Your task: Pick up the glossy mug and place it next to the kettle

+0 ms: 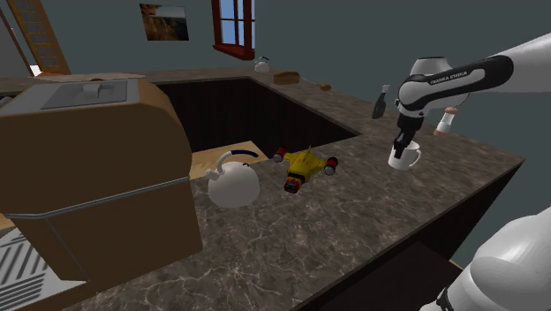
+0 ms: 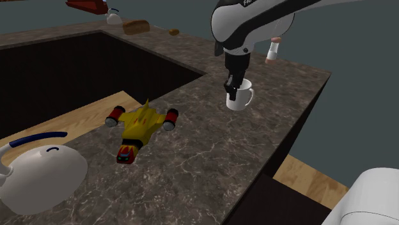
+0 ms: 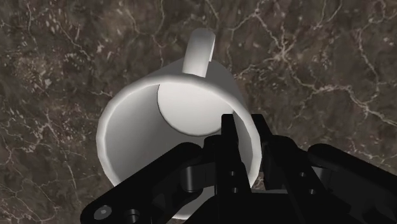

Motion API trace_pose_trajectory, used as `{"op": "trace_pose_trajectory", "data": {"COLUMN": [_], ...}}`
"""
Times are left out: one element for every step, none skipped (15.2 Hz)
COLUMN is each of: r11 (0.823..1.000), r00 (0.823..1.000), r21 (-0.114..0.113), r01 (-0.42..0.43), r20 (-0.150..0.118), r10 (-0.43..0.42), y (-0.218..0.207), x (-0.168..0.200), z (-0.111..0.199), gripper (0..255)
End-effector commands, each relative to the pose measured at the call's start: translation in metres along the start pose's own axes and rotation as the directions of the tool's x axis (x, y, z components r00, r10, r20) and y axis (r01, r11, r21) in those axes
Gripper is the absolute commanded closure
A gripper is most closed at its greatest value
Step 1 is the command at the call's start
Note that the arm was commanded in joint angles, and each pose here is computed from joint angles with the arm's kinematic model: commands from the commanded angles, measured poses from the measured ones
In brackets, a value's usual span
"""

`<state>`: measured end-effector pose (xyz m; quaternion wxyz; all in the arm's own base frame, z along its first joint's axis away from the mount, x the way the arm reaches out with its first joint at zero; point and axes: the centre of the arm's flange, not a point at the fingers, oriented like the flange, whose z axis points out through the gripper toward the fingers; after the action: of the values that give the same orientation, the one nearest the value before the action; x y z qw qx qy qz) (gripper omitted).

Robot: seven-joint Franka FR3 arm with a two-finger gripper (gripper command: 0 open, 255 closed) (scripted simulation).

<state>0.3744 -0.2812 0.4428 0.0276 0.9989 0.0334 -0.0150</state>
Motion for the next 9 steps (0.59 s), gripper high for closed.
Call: {"op": "trace_pose_trajectory", "data": {"r11": [1.0,1.0,1.0,1.0,1.0,1.0,1.0,1.0,1.0], "r00": [1.0,1.0,1.0,1.0,1.0,1.0,1.0,1.0,1.0], "r21": [0.0,0.0,0.0,0.0,0.0,0.0,0.0,0.0,0.0], "r01": [0.0,0.0,0.0,0.0,0.0,0.0,0.0,0.0,0.0], "r20": [0.0,0.0,0.0,0.0,0.0,0.0,0.0,0.0,0.0], "r10": [0.0,0.0,0.0,0.0,0.0,0.0,0.0,0.0,0.0], "y": [0.0,0.001,0.001,0.001,0.001,0.002,0.002,0.002,0.003], "x": [-0.001,-0.001,-0.001,-0.001,-0.001,-0.001,-0.002,-0.002,-0.002], "z": [-0.01,-0.016,-0.021,-0.026,-0.032,-0.037,-0.042,-0.047,-0.053], "gripper": [255,255,255,255,255,255,255,255,255]}}
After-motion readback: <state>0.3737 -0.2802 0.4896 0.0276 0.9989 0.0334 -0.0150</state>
